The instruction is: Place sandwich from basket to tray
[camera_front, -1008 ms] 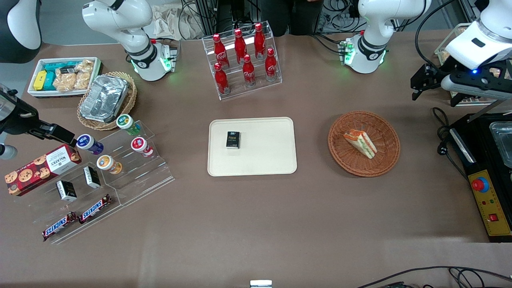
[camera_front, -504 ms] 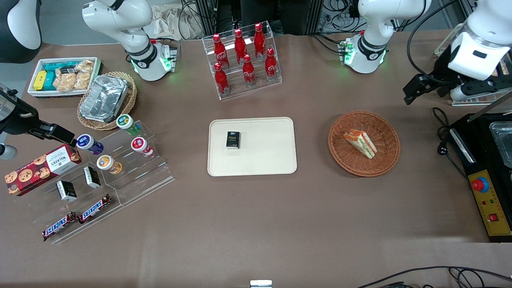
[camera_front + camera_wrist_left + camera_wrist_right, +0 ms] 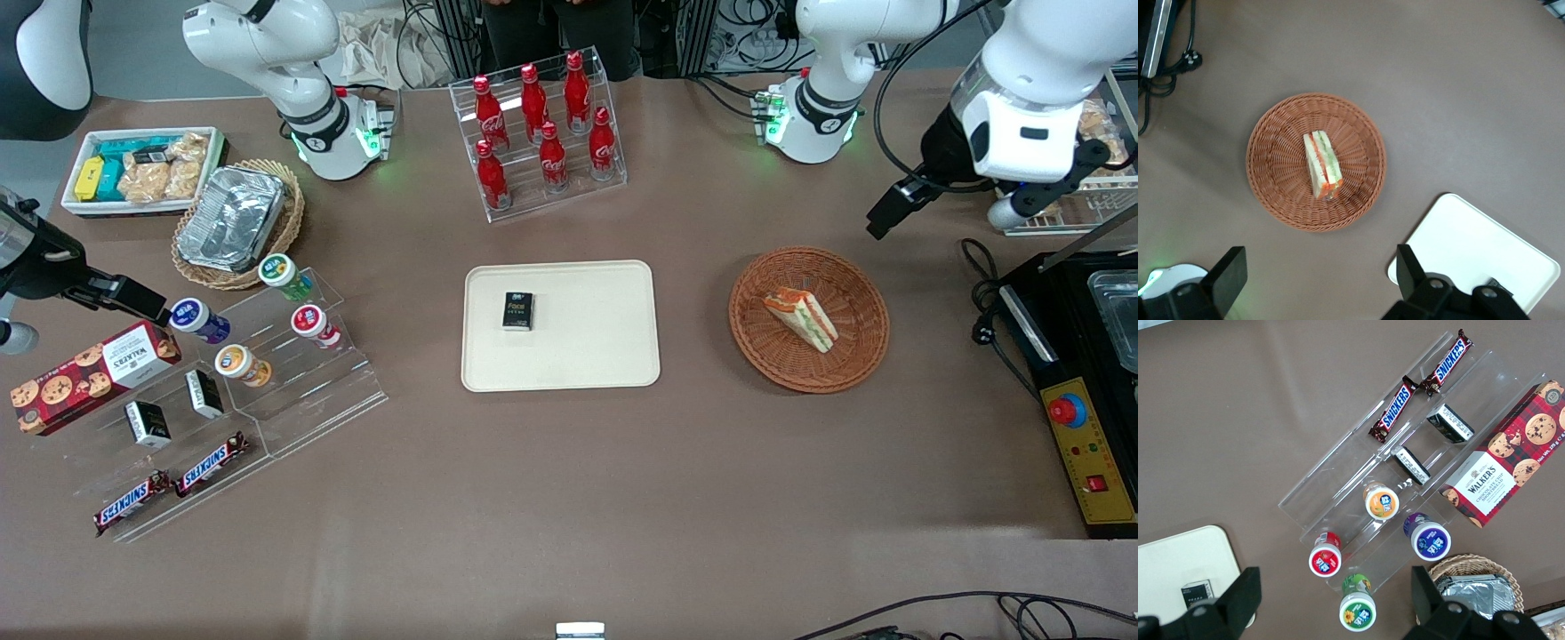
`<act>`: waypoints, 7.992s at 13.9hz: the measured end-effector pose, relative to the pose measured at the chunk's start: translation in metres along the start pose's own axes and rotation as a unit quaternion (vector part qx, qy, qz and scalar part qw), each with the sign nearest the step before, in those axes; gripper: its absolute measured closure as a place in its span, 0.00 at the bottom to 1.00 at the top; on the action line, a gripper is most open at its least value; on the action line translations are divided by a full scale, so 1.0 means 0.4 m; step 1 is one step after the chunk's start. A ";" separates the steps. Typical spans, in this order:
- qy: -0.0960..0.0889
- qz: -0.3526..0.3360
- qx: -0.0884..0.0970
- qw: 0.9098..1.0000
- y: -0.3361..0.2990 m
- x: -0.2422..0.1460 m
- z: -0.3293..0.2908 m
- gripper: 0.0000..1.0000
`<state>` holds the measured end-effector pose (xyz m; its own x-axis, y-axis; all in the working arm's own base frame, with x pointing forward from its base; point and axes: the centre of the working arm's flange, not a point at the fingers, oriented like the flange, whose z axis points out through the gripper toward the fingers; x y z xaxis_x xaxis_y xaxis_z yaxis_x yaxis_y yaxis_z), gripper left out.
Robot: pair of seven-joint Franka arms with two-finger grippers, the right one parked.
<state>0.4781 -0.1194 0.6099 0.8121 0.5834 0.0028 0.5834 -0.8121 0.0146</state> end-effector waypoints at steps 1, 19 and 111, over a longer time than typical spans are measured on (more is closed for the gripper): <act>-0.007 -0.003 0.008 1.000 -0.003 0.000 0.024 0.00; -0.016 -0.024 0.109 0.994 0.058 -0.033 0.709 0.00; 0.061 0.341 -0.038 0.937 -0.010 0.027 0.028 0.00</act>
<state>0.4845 -0.1099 0.5986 0.9860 -0.0707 0.1509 -0.0774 -0.9962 0.0391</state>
